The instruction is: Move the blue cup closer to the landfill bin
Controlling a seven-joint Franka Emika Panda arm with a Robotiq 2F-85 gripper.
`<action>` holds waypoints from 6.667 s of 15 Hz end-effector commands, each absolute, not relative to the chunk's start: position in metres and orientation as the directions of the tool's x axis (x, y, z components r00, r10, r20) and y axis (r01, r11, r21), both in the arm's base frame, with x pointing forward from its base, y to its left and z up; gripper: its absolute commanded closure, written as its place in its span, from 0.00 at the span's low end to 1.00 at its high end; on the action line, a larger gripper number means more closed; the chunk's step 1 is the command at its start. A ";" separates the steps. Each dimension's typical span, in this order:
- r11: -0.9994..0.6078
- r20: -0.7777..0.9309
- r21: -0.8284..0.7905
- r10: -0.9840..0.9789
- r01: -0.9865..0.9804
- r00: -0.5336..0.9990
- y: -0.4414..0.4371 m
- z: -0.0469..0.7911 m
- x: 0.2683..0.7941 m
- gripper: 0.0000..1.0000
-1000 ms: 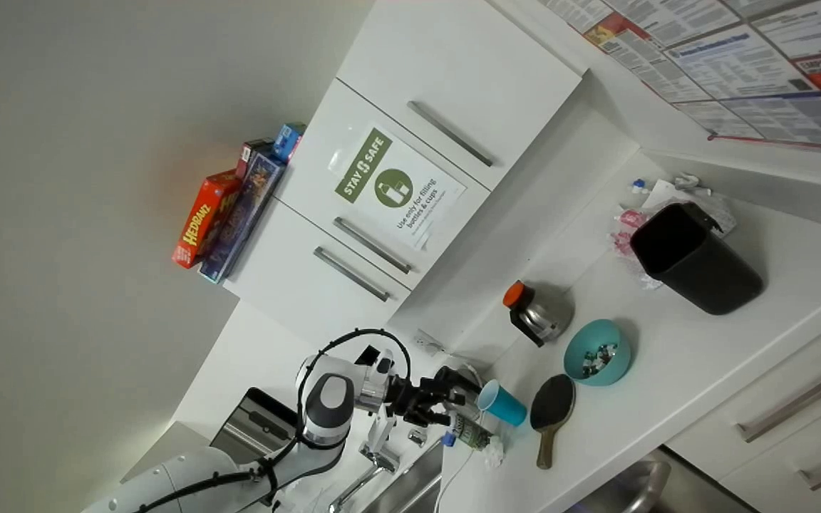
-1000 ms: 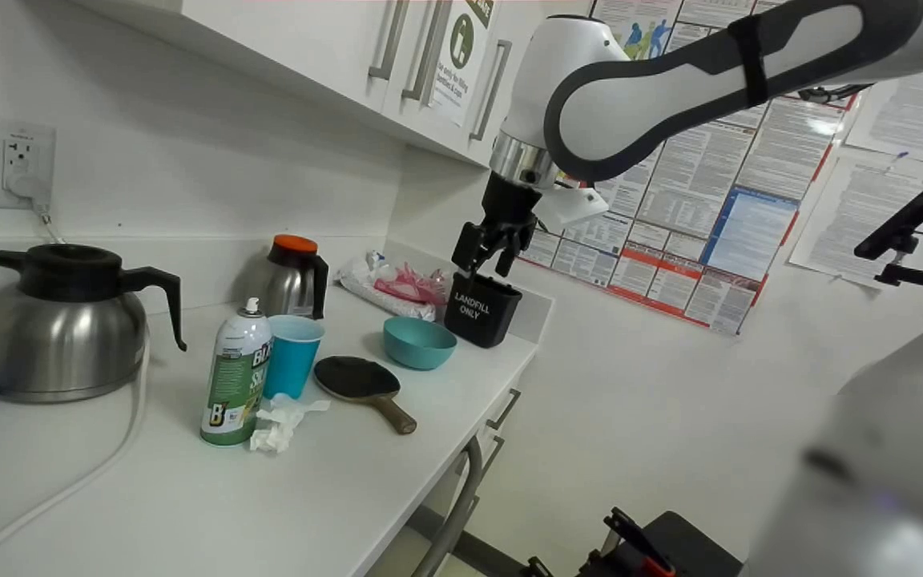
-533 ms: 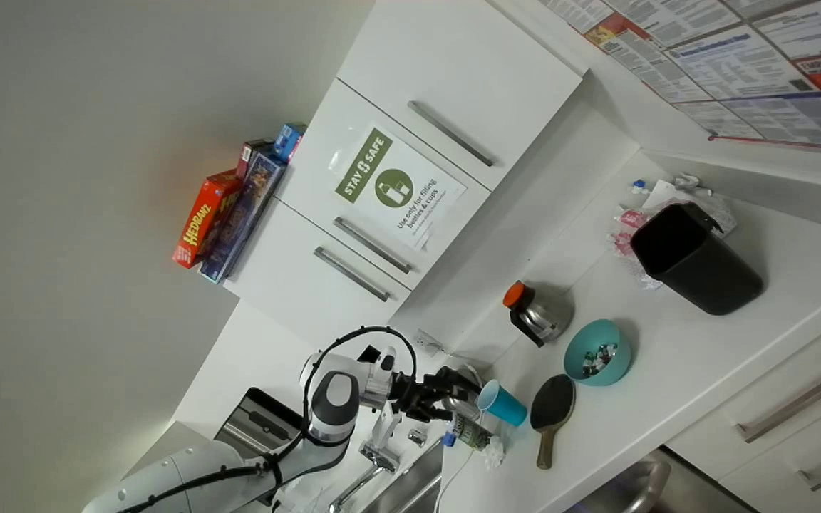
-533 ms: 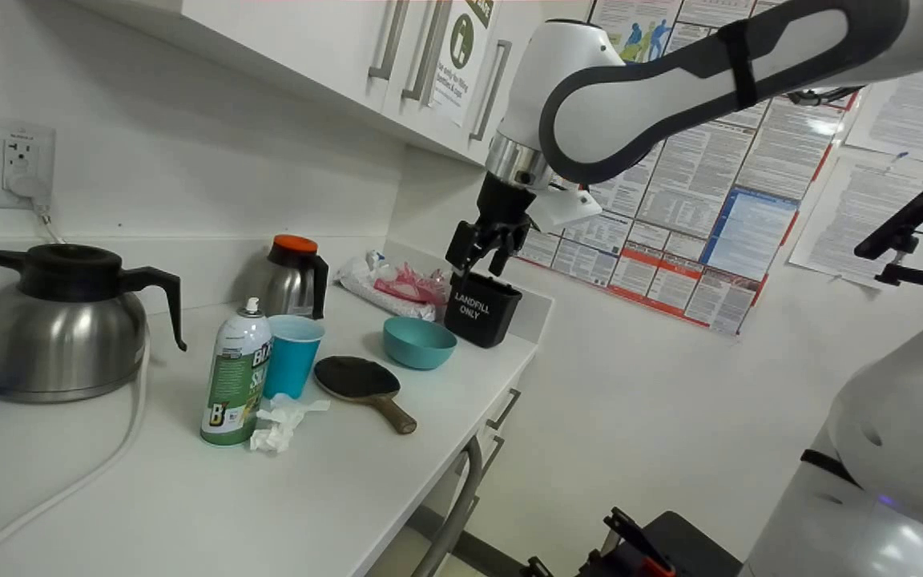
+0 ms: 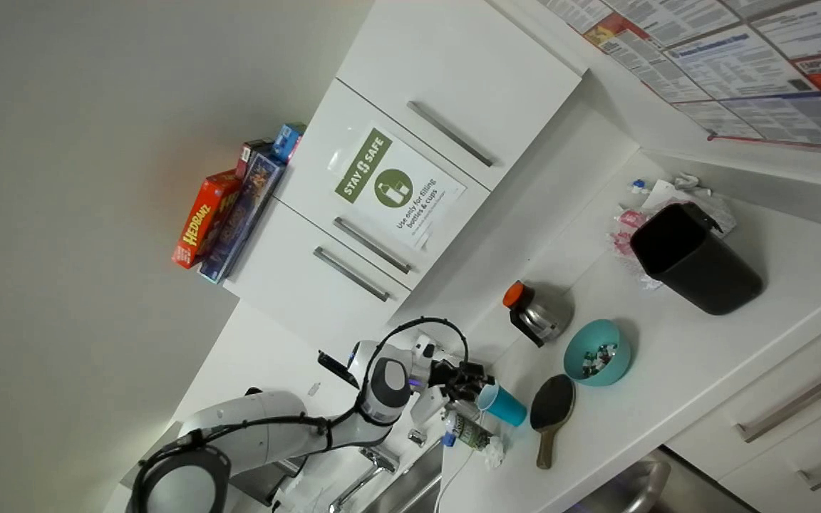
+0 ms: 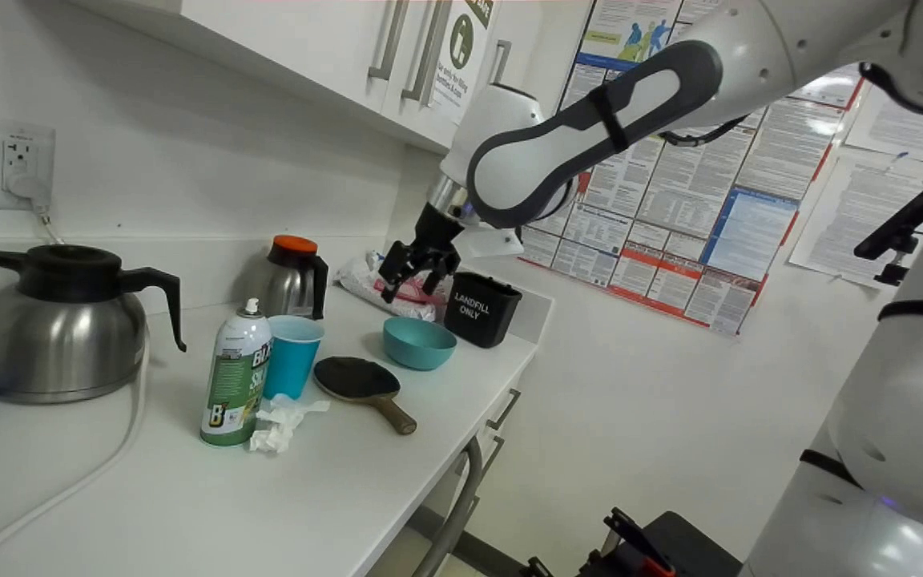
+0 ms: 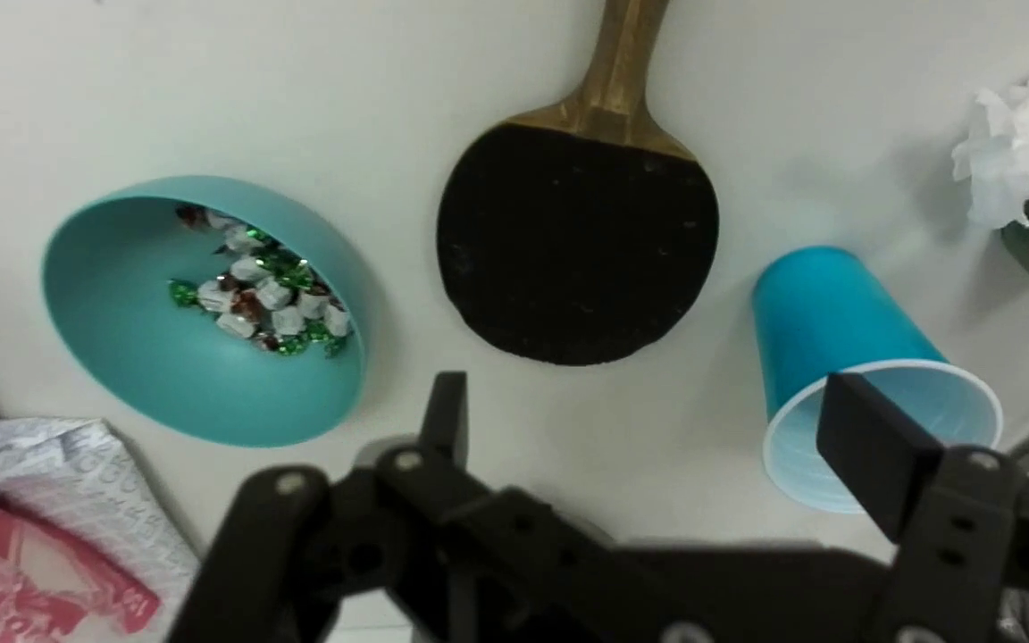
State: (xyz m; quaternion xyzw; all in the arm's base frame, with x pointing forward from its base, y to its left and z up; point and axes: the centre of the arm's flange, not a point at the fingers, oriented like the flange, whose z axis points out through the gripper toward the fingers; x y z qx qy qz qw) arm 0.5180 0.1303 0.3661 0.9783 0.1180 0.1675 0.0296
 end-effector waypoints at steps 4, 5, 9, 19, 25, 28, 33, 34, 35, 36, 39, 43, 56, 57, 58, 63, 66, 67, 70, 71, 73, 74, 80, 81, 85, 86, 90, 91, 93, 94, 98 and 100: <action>-0.964 0.299 0.076 0.265 0.254 0.917 0.153 0.344 0.537 0.00; -0.964 0.301 0.076 0.265 0.254 0.916 0.153 0.345 0.538 0.00; -0.969 0.323 0.038 0.243 0.244 0.915 0.167 0.339 0.549 0.00; -0.981 0.386 -0.071 0.140 0.181 0.912 0.197 0.307 0.598 0.00; -0.978 0.336 -0.140 0.097 0.152 0.937 0.206 0.274 0.620 0.25; -0.978 0.332 -0.147 0.090 0.146 0.939 0.207 0.267 0.626 0.42; -0.977 0.335 -0.157 0.083 0.143 0.939 0.208 0.267 0.633 0.80; -0.977 0.335 -0.159 0.082 0.143 0.938 0.208 0.267 0.634 0.88; -0.977 0.335 -0.160 0.082 0.143 0.938 0.208 0.267 0.635 0.95; -0.977 0.336 -0.161 0.082 0.143 0.938 0.209 0.268 0.636 1.00; -0.975 0.334 -0.171 0.080 0.144 0.939 0.211 0.271 0.635 1.00; -0.979 0.361 -0.145 0.084 0.145 0.929 0.211 0.295 0.614 0.99; -0.985 0.413 0.017 -0.148 -0.170 0.899 0.092 0.378 0.516 0.99; -0.977 0.416 0.009 -0.192 -0.215 0.889 0.079 0.379 0.510 0.99; -0.967 0.425 0.000 -0.232 -0.256 0.875 0.067 0.381 0.505 0.99; -0.874 0.443 -0.055 -0.455 -0.483 0.773 -0.007 0.381 0.483 0.99; -0.783 0.490 -0.014 -0.548 -0.622 0.678 -0.046 0.379 0.474 0.99; -0.761 0.510 0.000 -0.558 -0.649 0.654 -0.053 0.380 0.472 0.99; -0.771 0.520 0.008 -0.540 -0.637 0.661 -0.064 0.380 0.482 0.95; -0.765 0.526 0.008 -0.545 -0.644 0.653 -0.065 0.381 0.481 0.95; -0.763 0.527 0.006 -0.546 -0.646 0.651 -0.064 0.381 0.481 0.95; -0.764 0.542 0.005 -0.541 -0.646 0.644 -0.061 0.380 0.486 0.99; -0.723 0.552 -0.084 -0.607 -0.686 0.572 -0.094 0.378 0.521 0.99; -0.714 0.551 -0.097 -0.618 -0.693 0.561 -0.103 0.377 0.527 0.99; -0.660 0.543 -0.141 -0.675 -0.738 0.500 -0.137 0.364 0.546 0.99; -0.644 0.554 -0.160 -0.685 -0.748 0.472 -0.145 0.358 0.551 0.99; -0.570 0.559 -0.246 -0.745 -0.784 0.365 -0.170 0.334 0.567 0.99; -0.542 0.549 -0.264 -0.764 -0.798 0.338 -0.174 0.328 0.571 0.99; -0.493 0.533 -0.282 -0.794 -0.823 0.293 -0.180 0.314 0.579 0.99; -0.475 0.527 -0.288 -0.803 -0.831 0.277 -0.181 0.309 0.581 0.99; -0.409 0.512 -0.301 -0.831 -0.862 0.216 -0.184 0.289 0.590 0.99; -0.383 0.514 -0.304 -0.837 -0.872 0.188 -0.184 0.280 0.594 0.99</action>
